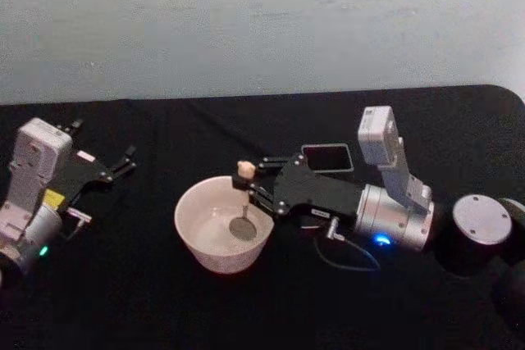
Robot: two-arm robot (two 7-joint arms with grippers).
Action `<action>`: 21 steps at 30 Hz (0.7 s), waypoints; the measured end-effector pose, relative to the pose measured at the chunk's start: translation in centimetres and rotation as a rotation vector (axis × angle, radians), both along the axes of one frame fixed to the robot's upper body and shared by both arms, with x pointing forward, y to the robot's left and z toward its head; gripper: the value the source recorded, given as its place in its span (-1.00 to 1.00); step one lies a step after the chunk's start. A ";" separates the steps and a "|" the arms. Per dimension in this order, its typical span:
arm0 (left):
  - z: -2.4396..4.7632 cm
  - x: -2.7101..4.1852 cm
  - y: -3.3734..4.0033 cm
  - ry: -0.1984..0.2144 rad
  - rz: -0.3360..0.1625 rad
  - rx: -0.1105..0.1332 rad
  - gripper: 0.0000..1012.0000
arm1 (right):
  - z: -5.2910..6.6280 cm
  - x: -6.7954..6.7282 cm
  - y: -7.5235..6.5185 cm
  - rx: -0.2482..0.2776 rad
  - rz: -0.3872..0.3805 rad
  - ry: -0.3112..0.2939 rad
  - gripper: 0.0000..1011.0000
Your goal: Pick up the stirring spoon with one hand, stir inside the cup, then place it back in its original position.
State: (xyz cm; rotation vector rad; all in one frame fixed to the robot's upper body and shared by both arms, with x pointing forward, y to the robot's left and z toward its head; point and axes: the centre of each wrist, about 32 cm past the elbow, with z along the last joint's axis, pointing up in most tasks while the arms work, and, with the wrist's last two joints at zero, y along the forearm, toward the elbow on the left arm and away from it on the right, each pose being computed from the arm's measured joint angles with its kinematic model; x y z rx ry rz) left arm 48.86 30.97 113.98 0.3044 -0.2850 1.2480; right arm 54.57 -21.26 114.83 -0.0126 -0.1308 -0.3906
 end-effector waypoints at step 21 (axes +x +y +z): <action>0.00 0.00 0.00 0.000 0.000 0.000 0.98 | -0.1 -0.6 2.6 0.030 0.073 0.027 -0.63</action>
